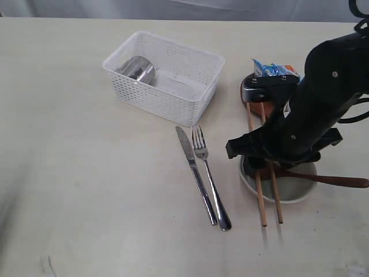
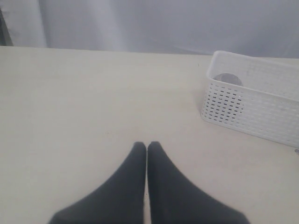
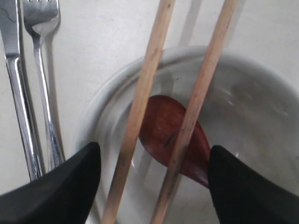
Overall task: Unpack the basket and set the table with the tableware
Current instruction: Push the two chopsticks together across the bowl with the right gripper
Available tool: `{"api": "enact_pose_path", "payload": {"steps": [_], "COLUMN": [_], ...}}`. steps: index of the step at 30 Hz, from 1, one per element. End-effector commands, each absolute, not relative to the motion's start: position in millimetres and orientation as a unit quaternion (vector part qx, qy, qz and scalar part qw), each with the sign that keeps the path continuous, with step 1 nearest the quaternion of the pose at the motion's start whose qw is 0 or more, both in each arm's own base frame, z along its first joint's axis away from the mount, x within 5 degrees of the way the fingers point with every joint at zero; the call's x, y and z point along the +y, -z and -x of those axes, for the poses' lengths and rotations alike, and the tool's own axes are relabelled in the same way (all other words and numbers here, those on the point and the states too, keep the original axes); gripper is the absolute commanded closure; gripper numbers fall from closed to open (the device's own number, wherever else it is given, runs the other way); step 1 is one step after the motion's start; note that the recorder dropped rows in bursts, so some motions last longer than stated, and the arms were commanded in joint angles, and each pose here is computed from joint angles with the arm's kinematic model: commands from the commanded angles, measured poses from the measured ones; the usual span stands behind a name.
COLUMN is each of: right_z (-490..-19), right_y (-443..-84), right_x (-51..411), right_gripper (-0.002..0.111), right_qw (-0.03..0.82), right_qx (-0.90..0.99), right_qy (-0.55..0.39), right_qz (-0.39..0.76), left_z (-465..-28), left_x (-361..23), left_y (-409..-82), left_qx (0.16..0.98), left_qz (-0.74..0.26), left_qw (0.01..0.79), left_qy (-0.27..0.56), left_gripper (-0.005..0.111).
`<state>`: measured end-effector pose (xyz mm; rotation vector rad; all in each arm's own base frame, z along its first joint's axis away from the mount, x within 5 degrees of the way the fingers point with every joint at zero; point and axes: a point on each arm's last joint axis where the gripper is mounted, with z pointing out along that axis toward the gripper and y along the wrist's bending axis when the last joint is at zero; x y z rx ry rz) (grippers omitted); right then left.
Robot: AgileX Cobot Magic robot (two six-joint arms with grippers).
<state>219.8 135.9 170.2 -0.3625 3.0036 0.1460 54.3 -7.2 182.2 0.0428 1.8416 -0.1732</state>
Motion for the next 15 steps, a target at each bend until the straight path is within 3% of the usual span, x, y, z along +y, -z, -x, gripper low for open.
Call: {"api": "enact_pose_path", "payload": {"steps": [1, 4, 9, 15], "right_z": [-221.7, -222.0, -222.2, -222.5], "right_y": [-170.6, -170.6, -170.3, -170.3], "right_x": [136.5, 135.9, 135.0, 134.5], "right_gripper": [0.046, 0.047, 0.061, 0.062], "right_qw": [0.065, 0.066, 0.066, 0.067], "right_qx": [0.989, 0.989, 0.989, 0.989], "right_qy": [-0.047, -0.043, -0.038, -0.035], "right_qz": [0.124, 0.128, 0.129, 0.127], "left_z": [-54.7, -54.7, -54.7, -54.7], "left_x": [-7.5, -7.5, -7.5, -7.5], "left_y": [-182.4, -182.4, -182.4, -182.4], "left_qx": [0.793, 0.793, 0.793, 0.793], "left_qz": [-0.018, -0.018, -0.018, -0.018], "left_qw": [0.604, 0.604, 0.604, 0.604], "left_qy": [0.078, 0.078, 0.078, 0.078], "left_gripper": [0.106, 0.106, 0.106, 0.106]}}
